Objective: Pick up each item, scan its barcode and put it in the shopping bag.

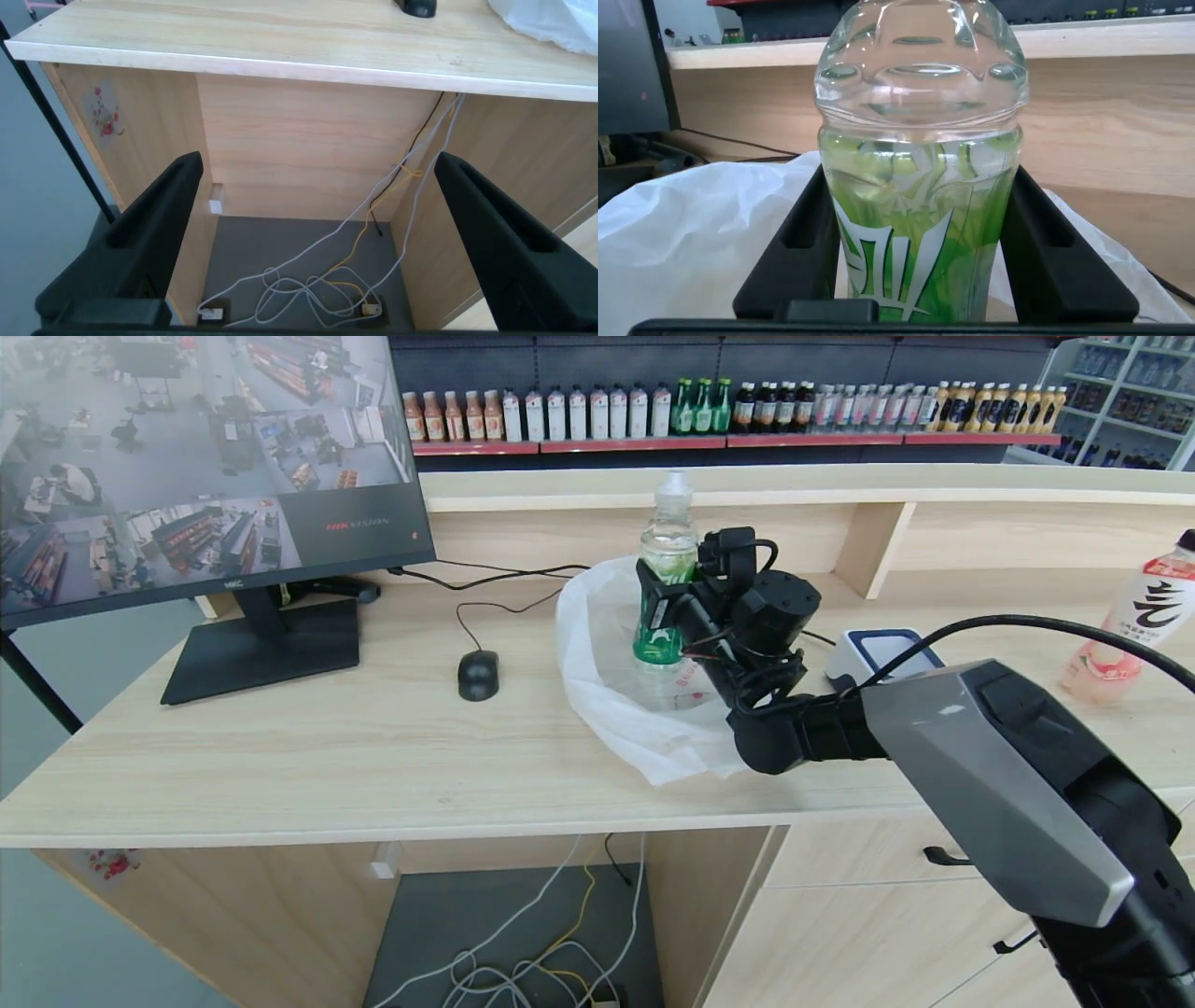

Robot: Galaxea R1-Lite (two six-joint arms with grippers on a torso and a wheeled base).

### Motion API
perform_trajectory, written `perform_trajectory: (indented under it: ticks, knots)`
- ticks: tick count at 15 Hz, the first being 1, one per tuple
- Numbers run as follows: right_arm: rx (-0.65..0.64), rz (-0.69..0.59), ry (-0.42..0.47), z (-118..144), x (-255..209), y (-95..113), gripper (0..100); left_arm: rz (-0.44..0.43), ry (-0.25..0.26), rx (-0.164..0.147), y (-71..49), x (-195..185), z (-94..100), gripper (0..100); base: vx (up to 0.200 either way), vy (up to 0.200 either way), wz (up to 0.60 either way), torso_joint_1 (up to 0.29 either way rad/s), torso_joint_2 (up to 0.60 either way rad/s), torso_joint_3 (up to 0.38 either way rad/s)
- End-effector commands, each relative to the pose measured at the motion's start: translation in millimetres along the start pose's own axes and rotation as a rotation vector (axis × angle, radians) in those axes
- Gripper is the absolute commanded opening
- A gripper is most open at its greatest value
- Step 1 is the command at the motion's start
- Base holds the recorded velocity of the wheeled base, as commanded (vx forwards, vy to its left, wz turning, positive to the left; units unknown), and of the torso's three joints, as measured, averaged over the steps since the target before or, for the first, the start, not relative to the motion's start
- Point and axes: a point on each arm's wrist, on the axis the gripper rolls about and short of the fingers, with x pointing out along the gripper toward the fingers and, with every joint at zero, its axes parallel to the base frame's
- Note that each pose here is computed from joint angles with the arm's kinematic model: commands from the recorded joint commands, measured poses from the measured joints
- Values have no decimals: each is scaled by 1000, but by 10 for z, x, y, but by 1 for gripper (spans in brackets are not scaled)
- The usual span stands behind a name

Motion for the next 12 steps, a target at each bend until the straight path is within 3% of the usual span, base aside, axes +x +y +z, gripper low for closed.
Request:
perform_trajectory:
  ticks: [1, 12]
  knots:
    - [0, 2, 6, -15, -9, 11, 0, 1, 0, 0, 0, 0, 0, 100, 0, 0, 0, 0, 0, 0]
    - [-2, 4, 34, -87, -50, 40, 0, 1, 0, 0, 0, 0, 0, 100, 0, 0, 0, 0, 0, 0]
